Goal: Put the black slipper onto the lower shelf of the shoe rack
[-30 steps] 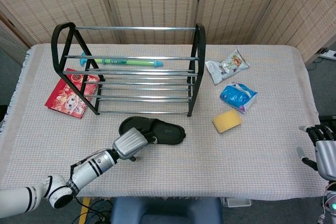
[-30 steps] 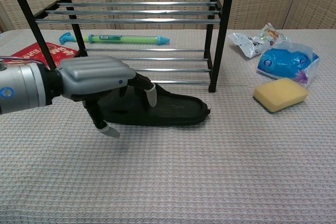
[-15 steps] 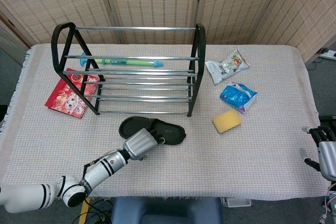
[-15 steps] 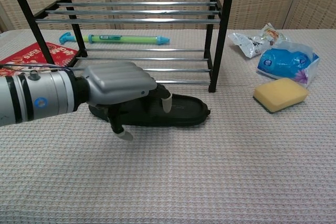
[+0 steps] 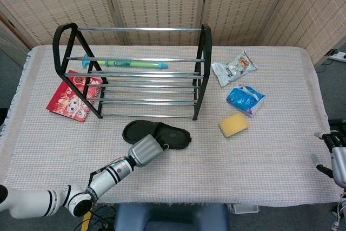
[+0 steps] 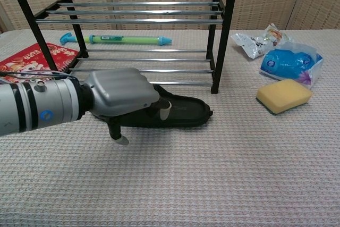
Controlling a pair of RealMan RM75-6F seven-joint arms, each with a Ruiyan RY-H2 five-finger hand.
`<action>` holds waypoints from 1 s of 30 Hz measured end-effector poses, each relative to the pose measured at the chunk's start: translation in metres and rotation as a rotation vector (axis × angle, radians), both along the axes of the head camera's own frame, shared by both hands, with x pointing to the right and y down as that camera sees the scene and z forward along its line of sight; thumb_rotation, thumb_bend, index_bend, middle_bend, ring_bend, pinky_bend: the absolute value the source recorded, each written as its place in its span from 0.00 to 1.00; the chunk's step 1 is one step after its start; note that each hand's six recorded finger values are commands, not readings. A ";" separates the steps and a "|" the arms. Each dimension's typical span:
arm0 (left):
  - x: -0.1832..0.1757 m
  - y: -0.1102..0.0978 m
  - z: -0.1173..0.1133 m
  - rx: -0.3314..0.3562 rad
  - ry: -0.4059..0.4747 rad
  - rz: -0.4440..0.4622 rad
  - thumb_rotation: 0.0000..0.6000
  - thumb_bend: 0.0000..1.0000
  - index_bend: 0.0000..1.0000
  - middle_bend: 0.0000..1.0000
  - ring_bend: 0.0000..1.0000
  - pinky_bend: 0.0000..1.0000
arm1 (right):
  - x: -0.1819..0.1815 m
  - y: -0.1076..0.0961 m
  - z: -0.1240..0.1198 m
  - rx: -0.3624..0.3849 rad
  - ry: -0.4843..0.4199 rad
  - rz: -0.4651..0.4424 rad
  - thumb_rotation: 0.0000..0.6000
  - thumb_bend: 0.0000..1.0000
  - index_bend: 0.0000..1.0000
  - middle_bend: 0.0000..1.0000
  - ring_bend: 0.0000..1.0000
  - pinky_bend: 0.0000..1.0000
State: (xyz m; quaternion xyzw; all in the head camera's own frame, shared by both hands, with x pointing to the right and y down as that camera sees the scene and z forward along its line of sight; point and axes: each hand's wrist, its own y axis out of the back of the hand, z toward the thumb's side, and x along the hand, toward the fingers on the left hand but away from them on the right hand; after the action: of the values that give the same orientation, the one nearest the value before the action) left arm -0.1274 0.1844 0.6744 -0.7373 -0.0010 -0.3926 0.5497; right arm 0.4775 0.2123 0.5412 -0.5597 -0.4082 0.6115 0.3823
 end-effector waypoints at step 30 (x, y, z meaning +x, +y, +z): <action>-0.100 0.014 -0.035 0.025 -0.227 0.008 1.00 0.17 0.35 0.33 0.30 0.37 | -0.006 0.004 -0.002 0.015 -0.037 -0.017 1.00 0.31 0.26 0.35 0.24 0.34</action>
State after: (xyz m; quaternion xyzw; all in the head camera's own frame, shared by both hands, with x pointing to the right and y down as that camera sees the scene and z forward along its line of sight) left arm -0.2274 0.1987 0.6399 -0.6814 -0.0613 -0.4712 0.5567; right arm 0.4716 0.2165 0.5389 -0.5717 -0.4150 0.5945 0.3842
